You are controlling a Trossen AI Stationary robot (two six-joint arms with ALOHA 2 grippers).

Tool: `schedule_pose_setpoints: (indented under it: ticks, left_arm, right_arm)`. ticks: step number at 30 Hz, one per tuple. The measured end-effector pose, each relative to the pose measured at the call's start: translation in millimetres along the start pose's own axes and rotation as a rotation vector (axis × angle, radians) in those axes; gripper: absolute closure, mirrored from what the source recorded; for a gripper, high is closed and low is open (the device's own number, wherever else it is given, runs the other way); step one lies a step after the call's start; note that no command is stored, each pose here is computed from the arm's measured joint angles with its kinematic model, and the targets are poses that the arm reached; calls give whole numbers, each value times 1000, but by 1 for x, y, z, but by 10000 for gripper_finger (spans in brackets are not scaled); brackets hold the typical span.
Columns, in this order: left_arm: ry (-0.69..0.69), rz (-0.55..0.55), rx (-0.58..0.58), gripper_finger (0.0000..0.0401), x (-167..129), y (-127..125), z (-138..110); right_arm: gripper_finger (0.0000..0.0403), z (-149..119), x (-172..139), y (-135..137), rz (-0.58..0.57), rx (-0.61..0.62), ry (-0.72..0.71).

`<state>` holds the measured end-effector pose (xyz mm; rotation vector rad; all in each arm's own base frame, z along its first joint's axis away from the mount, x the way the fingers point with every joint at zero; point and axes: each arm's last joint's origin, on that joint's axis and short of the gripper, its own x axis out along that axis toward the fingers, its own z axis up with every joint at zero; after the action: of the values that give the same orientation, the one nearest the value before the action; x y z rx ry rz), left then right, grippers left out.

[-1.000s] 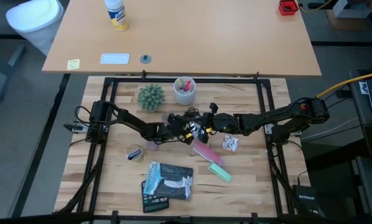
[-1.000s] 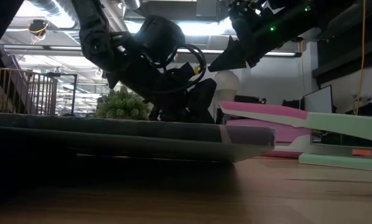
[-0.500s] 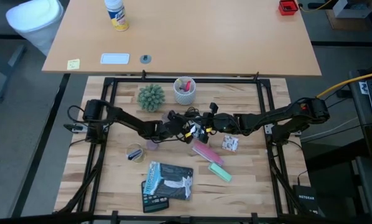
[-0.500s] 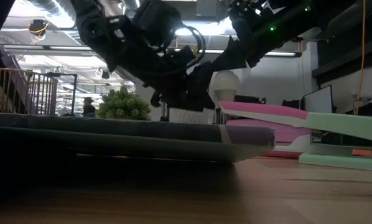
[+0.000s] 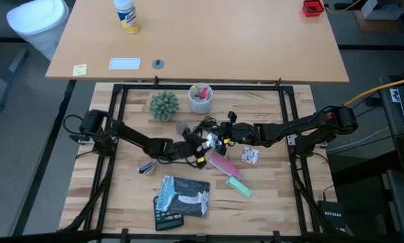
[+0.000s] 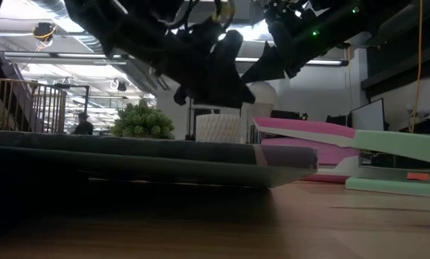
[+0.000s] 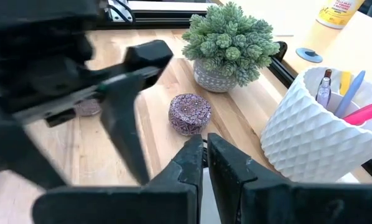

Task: Screw lightbulb
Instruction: Insert the lightbulb into the lamp

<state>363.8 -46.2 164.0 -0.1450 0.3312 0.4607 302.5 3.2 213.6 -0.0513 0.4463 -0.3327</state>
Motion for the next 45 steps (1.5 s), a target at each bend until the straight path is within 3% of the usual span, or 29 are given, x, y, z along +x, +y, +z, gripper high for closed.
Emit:
schedule_pose_setpoints:
  ticks: [6,17,32,45]
  left_arm:
    - [-97,-125,43,256,-5,-12,10]
    - [-106,-100,44,394,1,-2,14]
    - [-103,-51,14,399,8,9,16]
    - [-94,55,10,400,8,12,13]
  right_arm:
    - [375,0,0,0,0,0,0]
    - [375,0,0,0,0,0,1]
    - [375,0,0,0,0,0,1]
    - [375,0,0,0,1,-1,2]
